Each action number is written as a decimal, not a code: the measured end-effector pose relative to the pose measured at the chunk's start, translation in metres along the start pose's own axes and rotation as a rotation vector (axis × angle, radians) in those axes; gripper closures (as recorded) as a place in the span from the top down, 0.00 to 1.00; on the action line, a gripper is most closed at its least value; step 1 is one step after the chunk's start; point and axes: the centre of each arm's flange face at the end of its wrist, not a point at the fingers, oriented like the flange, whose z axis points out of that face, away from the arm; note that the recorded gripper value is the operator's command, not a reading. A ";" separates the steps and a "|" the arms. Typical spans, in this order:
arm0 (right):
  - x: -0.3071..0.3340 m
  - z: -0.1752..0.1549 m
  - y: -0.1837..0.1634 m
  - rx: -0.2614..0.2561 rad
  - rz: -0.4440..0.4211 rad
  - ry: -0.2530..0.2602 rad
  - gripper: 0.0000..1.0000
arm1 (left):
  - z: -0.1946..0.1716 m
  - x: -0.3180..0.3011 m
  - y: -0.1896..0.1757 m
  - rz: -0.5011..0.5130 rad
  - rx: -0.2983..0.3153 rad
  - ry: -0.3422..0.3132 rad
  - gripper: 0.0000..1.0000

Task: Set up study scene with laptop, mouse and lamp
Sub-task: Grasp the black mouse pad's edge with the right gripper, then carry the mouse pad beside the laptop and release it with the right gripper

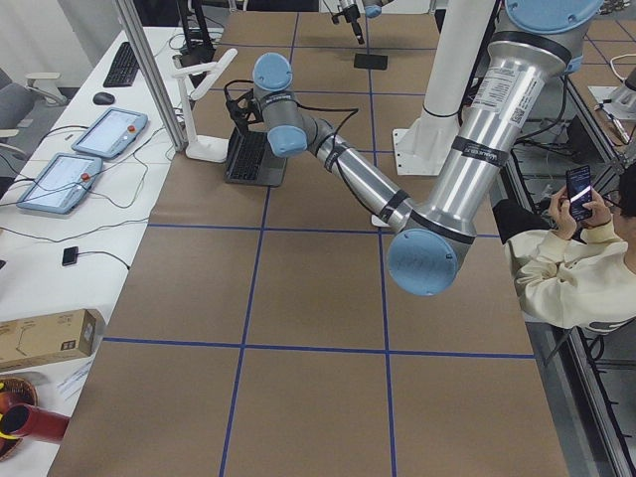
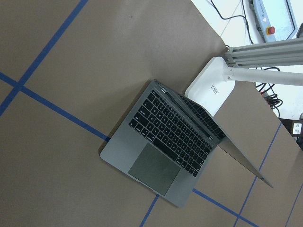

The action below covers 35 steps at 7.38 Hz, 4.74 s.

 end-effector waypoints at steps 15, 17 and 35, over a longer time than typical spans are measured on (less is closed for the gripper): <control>-0.090 0.050 -0.051 -0.122 -0.082 0.119 0.00 | -0.005 0.001 0.013 0.093 -0.042 0.004 1.00; -0.148 0.024 -0.061 -0.040 -0.059 0.120 0.00 | -0.003 -0.021 -0.001 0.147 -0.059 -0.027 1.00; -0.632 0.031 -0.165 0.481 0.092 0.470 1.00 | 0.008 -0.125 -0.081 0.311 -0.049 -0.150 1.00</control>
